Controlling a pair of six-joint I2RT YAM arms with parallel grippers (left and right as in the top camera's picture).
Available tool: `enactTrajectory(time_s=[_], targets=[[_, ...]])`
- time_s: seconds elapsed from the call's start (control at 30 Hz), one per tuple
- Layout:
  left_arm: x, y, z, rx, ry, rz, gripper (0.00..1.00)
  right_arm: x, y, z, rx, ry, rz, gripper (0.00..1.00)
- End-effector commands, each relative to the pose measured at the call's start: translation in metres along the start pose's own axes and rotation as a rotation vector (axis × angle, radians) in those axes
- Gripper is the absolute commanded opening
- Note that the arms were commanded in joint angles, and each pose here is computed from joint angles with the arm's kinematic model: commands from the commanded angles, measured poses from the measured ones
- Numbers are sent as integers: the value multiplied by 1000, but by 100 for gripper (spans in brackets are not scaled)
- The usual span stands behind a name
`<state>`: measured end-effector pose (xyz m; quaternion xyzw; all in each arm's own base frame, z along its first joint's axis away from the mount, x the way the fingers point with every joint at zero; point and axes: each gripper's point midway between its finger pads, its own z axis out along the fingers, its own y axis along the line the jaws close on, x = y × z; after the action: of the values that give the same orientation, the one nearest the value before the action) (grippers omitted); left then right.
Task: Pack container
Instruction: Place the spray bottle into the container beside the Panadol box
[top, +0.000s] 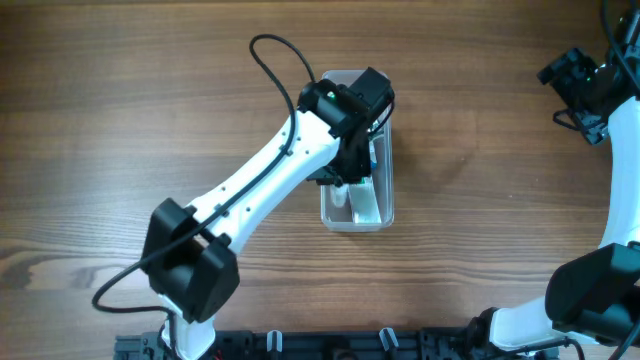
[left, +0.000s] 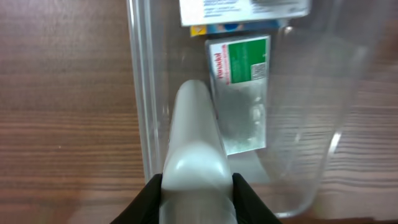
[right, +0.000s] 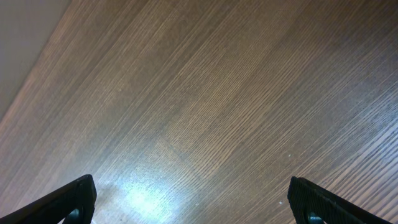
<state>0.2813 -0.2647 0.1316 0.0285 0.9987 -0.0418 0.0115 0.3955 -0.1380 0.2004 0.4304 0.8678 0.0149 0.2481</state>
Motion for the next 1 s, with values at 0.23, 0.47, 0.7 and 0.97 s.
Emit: enactTrajectory(time_s=[0.23, 0.47, 0.7, 0.97], targets=[[-5, -1, 20, -46, 24, -43, 25, 1, -3, 7, 22, 4, 11, 100], [-8, -3, 35, -56, 41, -42, 31, 1, -3, 7, 22, 4, 11, 100], [-10, -3, 35, -53, 32, -32, 39, 1, -3, 7, 22, 4, 11, 100], [-27, 1, 16, -53, -46, 4, 45, 1, -3, 7, 22, 4, 11, 100]])
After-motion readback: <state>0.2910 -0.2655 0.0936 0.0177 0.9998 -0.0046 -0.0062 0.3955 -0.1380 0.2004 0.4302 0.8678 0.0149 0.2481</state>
